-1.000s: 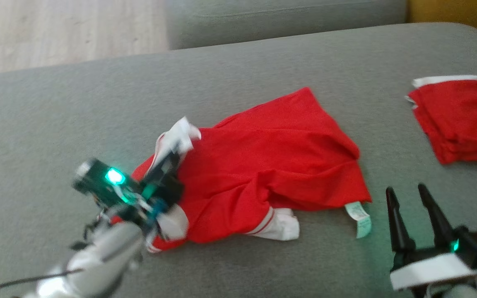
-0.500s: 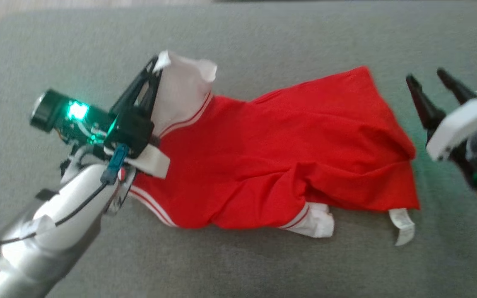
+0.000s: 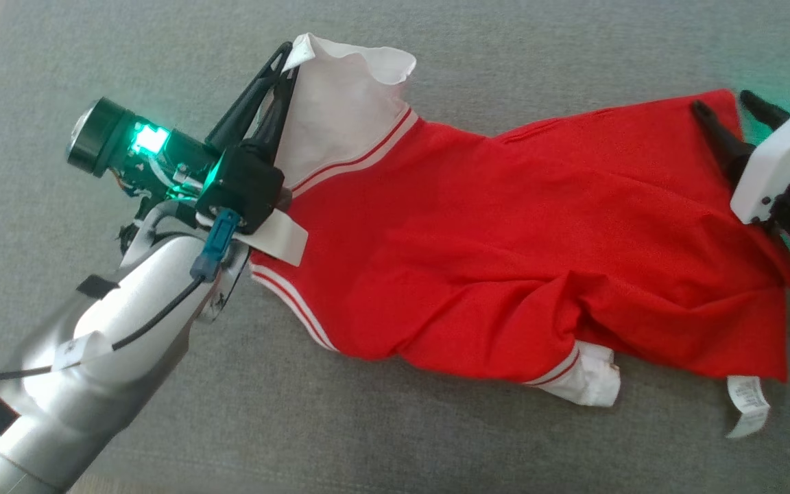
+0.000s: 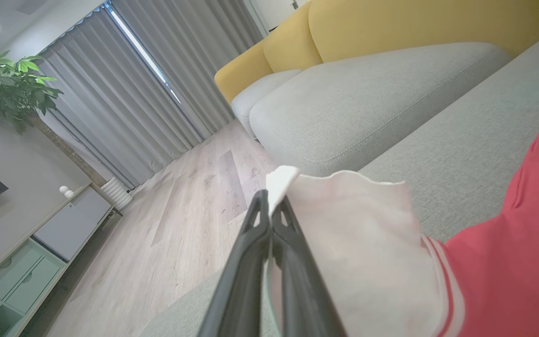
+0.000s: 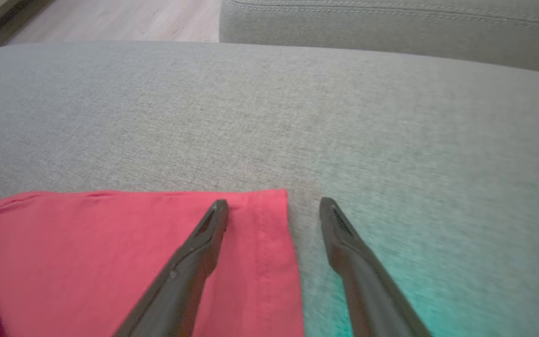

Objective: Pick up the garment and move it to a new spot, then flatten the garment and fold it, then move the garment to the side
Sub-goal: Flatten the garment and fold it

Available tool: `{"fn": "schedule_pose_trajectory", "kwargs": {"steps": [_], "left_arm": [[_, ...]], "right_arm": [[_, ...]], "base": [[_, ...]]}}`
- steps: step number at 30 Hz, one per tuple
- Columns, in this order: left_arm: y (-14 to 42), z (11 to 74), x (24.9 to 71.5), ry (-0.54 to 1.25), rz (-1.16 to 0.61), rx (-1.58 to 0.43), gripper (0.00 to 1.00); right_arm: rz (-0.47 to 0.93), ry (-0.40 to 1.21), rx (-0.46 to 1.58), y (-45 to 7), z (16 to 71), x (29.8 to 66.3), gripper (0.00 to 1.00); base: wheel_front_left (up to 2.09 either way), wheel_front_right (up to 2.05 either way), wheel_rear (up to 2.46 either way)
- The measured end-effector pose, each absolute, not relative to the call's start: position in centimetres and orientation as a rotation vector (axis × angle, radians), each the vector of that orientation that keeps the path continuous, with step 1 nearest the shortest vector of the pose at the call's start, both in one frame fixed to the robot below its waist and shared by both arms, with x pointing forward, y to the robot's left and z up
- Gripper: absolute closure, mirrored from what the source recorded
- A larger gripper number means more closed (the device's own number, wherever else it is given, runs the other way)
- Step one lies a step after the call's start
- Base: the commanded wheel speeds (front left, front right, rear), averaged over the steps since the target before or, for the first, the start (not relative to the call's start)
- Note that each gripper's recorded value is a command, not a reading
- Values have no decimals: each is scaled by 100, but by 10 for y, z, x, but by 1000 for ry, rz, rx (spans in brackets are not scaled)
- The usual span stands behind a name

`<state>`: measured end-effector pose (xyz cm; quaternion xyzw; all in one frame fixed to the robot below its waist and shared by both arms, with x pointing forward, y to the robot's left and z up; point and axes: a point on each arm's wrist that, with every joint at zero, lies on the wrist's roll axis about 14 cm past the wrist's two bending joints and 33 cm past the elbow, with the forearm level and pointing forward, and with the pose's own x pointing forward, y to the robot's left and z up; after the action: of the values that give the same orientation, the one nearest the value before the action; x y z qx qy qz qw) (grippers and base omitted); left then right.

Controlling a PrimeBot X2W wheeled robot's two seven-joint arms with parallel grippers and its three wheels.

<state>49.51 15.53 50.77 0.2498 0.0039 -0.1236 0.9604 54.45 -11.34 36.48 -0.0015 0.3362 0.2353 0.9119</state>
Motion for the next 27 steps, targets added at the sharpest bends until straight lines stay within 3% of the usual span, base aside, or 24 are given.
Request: {"fn": "schedule_pose_trajectory", "kwargs": {"steps": [2,9,17,27], "left_arm": [[159,504,495,20,-243,510,100],[163,504,497,18,-237,520,100],[175,553,508,-136,-196,584,100],[176,665,485,-413,-159,509,100]], "right_arm": [[503,699,-8,-108,360,545,100],[492,608,-39,-117,375,557,100],[438,261,0,-137,468,586,100],[392,-31,-21,-181,585,545,100]], "base": [[0,0,0],[0,0,0],[0,0,0],[0,0,0]]}}
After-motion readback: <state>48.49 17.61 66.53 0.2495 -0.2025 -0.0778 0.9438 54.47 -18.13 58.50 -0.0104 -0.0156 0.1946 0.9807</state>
